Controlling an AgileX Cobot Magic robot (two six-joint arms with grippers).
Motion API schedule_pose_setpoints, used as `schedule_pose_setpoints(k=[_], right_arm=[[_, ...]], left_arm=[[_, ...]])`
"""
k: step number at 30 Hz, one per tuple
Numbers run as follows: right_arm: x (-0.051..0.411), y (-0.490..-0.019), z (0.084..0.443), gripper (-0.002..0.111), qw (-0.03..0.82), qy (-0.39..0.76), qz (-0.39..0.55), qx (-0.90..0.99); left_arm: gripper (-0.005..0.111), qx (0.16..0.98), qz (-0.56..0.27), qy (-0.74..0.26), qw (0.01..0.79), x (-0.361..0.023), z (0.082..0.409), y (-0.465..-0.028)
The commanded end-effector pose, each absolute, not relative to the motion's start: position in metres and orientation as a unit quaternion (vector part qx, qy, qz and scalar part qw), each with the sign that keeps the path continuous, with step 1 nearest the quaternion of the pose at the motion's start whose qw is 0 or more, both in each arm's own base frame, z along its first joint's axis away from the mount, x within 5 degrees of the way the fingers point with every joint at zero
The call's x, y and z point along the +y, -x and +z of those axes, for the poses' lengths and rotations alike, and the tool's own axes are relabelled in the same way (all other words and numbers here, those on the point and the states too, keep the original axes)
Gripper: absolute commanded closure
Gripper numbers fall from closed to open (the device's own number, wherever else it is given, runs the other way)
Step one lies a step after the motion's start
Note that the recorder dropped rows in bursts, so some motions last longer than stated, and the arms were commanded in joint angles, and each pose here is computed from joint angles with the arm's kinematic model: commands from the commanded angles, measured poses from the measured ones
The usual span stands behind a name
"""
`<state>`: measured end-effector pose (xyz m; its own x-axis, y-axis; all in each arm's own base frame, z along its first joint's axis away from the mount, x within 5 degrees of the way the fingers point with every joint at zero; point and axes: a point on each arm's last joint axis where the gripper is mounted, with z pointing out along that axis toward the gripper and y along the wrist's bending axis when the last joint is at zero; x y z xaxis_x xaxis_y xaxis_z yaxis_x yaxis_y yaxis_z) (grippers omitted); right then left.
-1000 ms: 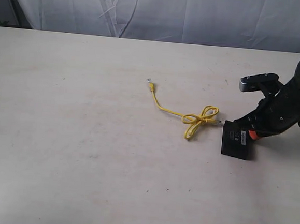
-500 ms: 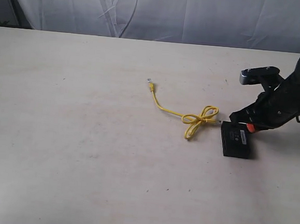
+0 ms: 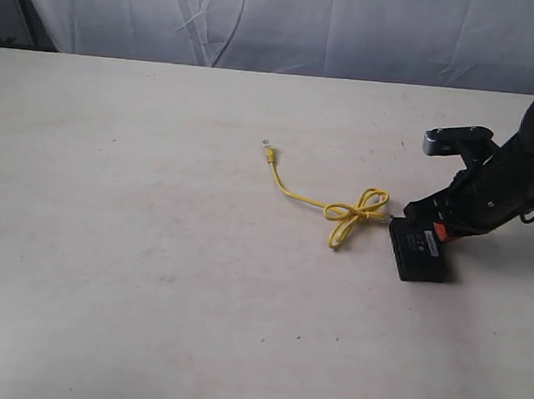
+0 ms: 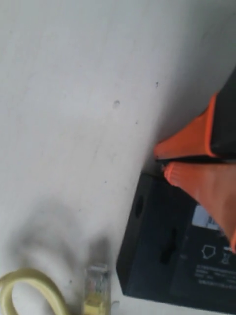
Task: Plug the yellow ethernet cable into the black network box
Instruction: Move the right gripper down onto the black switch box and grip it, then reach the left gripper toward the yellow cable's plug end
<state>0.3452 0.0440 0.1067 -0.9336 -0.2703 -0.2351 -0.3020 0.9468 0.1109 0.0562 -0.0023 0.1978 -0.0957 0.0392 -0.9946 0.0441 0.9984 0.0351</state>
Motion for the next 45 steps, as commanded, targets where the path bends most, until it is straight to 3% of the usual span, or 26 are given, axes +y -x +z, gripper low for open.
schedule_pose_setpoints(k=[1,6,11,17,21,28,33,38,45], right_arm=[[0.046,-0.35,0.109,0.109,0.113,0.151,0.082,0.979],[0.046,-0.35,0.108,0.109,0.112,0.153,0.082,0.978],[0.045,-0.35,0.109,0.109,0.115,0.157,0.079,0.978],[0.043,-0.349,0.108,0.109,0.109,0.191,0.068,0.973],[0.043,-0.349,0.108,0.109,0.106,0.194,0.067,0.973],[0.045,-0.349,0.109,0.109,0.109,0.174,0.082,0.975],[0.045,-0.35,0.109,0.109,0.112,0.173,0.081,0.975],[0.045,-0.35,0.109,0.109,0.118,0.198,0.077,0.97],[0.045,-0.35,0.109,0.109,0.119,0.203,0.076,0.969]], left_arm=[[0.106,0.736,-0.034,-0.001,0.676,-0.003,0.198,-0.056],[0.106,0.735,-0.053,0.014,0.675,-0.004,0.198,-0.056],[0.106,0.722,-0.13,0.076,0.675,-0.006,0.2,-0.056],[0.106,0.633,-0.269,0.225,0.69,-0.001,0.214,-0.056],[0.106,0.56,-0.309,0.31,0.704,0.009,0.222,-0.055],[0.106,0.519,-0.259,0.216,0.785,0.008,0.282,-0.04],[0.106,0.639,-0.193,0.122,0.734,-0.005,0.312,-0.065],[0.106,0.8,-0.132,0.052,0.583,-0.015,0.315,-0.12],[0.106,0.888,-0.134,-0.028,0.44,-0.028,0.308,-0.18]])
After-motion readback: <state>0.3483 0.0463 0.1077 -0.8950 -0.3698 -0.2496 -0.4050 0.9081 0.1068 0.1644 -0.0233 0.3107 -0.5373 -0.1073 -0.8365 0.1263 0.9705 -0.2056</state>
